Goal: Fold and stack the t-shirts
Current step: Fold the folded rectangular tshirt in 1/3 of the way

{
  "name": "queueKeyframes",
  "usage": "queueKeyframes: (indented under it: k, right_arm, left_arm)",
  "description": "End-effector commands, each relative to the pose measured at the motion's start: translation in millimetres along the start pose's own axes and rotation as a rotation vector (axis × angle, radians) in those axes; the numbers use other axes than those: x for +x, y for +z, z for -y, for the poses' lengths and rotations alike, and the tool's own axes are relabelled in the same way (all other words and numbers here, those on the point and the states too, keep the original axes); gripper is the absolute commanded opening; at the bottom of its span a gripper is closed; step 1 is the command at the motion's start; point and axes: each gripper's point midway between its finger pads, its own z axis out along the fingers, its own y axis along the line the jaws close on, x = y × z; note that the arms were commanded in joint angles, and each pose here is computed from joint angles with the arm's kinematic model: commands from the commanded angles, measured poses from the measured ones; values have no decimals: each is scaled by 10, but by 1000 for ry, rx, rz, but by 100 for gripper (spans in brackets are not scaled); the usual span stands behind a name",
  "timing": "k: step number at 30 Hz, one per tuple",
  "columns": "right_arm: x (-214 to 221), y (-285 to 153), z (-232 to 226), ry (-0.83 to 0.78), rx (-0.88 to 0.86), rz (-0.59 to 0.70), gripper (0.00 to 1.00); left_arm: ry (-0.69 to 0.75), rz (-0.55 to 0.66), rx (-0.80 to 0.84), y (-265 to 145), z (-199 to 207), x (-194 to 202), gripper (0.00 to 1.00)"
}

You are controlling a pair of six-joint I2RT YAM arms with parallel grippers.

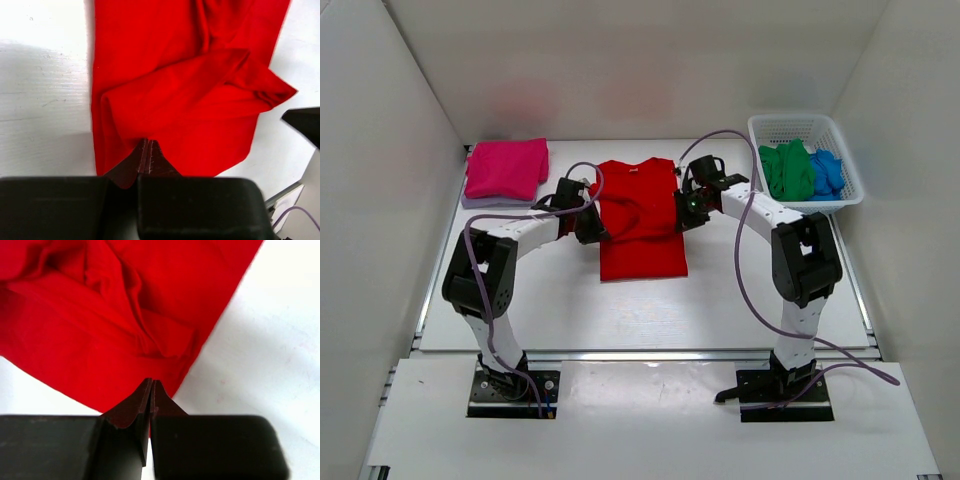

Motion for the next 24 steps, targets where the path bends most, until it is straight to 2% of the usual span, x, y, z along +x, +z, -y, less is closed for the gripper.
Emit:
queueKeyframes:
  k: [1,6,8,11,14,18,24]
  right_arm:
    - [-301,52,-88,-18,-27,70,0]
    - [-283,115,-117,-22,-33,51,0]
    - [-293,140,-120,-21,-38,53,0]
    - [-282,145,-158,-21,-42,51,0]
    - [-194,195,-206,-25,-42,30,0]
    - [-155,168,-213,-19,-43,28,0]
    - [-99,195,-231,-16,-47,30,0]
  left_arm:
    - [31,-11,-26,-12,22,-65,0]
    - [44,13,-18,-137,84,-98,0]
    - [90,-15,-59,-130,51,-56,0]
    - [72,-54,-35,-76,59,52,0]
    - [63,-22,-25,-118,88,40,0]
    - [80,-61,-39,-149,54,142,0]
    - [69,-17,-68,-63,-51,119,0]
